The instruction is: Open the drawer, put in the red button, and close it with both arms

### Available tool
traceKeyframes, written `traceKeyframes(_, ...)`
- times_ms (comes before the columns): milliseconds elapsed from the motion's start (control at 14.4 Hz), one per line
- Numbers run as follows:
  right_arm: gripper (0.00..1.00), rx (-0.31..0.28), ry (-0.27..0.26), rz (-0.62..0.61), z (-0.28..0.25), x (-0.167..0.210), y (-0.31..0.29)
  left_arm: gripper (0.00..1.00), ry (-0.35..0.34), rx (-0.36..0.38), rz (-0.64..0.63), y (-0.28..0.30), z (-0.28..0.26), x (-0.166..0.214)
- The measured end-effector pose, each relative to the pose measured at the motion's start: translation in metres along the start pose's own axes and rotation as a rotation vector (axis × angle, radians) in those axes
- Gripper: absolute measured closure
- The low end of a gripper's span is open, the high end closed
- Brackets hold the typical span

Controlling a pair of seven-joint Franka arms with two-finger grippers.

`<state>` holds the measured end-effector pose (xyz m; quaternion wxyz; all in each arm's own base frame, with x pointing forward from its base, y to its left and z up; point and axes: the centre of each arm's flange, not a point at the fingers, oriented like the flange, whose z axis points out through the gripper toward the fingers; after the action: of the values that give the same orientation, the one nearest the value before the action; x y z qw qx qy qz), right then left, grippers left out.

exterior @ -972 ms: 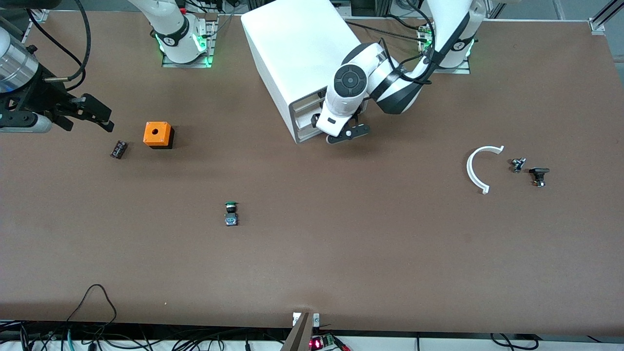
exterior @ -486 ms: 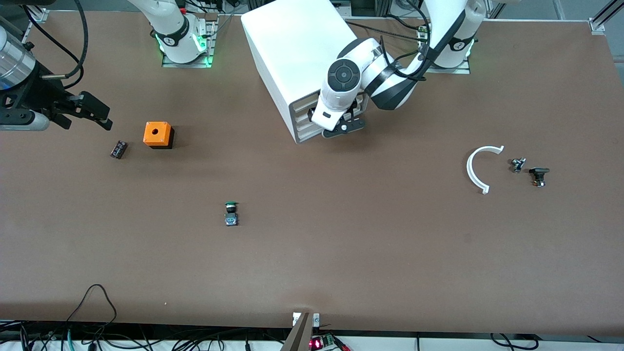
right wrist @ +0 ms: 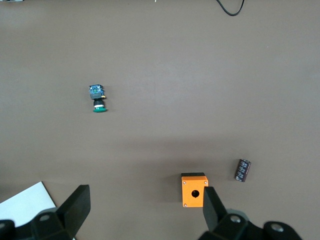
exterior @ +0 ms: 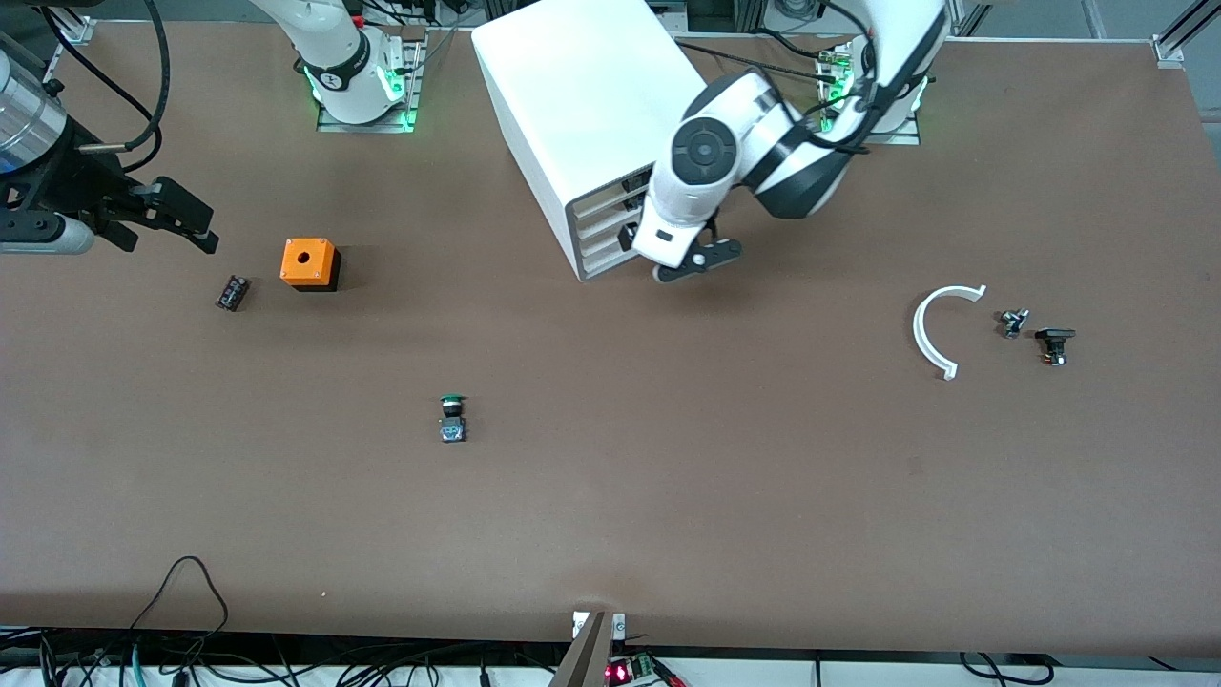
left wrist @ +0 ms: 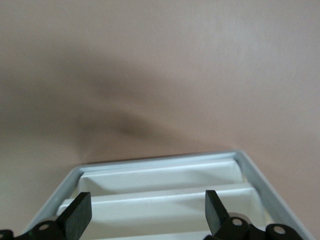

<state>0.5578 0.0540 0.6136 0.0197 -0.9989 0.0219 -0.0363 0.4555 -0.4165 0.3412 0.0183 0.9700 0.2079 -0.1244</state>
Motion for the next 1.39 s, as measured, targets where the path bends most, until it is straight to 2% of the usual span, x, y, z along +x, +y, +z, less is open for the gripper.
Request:
traceKeyframes(278,0.00,0.000,0.000,0.000,0.000,0.000,0.000,0.00,0.017,-0.021,-0.058,-0.020,-0.056,0.039)
traceKeyframes(417,0.00,0.000,0.000,0.000,0.000,0.000,0.000,0.00,0.003,-0.006,-0.037,-0.039,-0.086,0.067)
traceKeyframes(694,0.00,0.000,0.000,0.000,0.000,0.000,0.000,0.00,-0.034,0.003,0.108,-0.099,-0.144,0.133)
traceKeyframes(833,0.00,0.000,0.000,0.000,0.000,0.000,0.000,0.00,-0.031,-0.014,0.182,-0.129,-0.169,0.160)
traceKeyframes(1042,0.00,-0.002,-0.006,-0.045,0.000,-0.001,0.000,0.00,0.016,-0.006,0.320,-0.174,-0.211,0.192)
traceKeyframes(1389,0.00,-0.002,-0.012,-0.061,0.001,-0.001,0.001,0.00,0.101,0.040,0.528,-0.230,-0.262,0.219)
